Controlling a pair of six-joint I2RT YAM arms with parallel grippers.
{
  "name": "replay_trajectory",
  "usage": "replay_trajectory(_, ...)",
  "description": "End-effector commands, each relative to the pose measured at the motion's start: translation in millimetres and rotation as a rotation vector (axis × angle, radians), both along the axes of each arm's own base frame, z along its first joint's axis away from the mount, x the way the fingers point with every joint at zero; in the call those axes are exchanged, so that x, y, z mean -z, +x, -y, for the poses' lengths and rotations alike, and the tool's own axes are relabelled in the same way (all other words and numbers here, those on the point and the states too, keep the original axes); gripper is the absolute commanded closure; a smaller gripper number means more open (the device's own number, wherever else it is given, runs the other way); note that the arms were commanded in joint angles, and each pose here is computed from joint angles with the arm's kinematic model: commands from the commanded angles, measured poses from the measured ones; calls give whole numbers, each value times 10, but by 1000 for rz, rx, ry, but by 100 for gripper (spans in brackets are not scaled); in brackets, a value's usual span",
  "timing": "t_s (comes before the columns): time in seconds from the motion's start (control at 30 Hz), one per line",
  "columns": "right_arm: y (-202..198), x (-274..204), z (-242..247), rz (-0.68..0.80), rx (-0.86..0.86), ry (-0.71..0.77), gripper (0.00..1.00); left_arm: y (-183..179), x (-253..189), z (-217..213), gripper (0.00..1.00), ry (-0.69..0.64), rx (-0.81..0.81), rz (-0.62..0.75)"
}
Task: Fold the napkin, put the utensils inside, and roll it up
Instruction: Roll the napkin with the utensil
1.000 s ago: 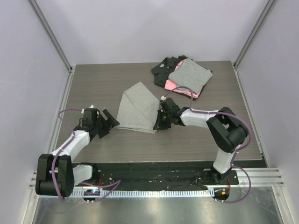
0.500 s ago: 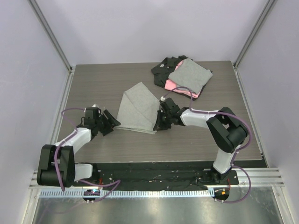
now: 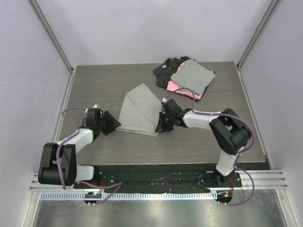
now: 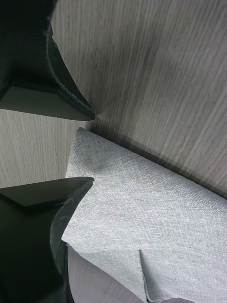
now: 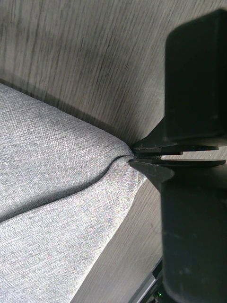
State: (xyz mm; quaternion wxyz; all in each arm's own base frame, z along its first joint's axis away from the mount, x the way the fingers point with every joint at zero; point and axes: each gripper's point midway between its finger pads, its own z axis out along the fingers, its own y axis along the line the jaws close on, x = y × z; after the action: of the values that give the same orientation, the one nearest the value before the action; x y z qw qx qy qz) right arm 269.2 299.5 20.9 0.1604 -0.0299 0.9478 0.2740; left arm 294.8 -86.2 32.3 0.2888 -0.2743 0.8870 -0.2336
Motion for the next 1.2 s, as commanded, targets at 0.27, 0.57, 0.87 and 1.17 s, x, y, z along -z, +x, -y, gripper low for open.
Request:
replay_trajectory(0.27,12,-107,-60,14,-21,28,99,23,165,49,59,6,30,-4)
replay_trajectory(0.57,24,-103,-77,18,-23,31,99,11,156,108,78,-6,56,-9)
replay_trajectory(0.87,117,-240,-82,68,-41,18,96,57,63,140,100,-17,68,-23)
replay_trajectory(1.17,391,-622,5,264,-123,-76,63,-103,58,224,100,-43,130,-205)
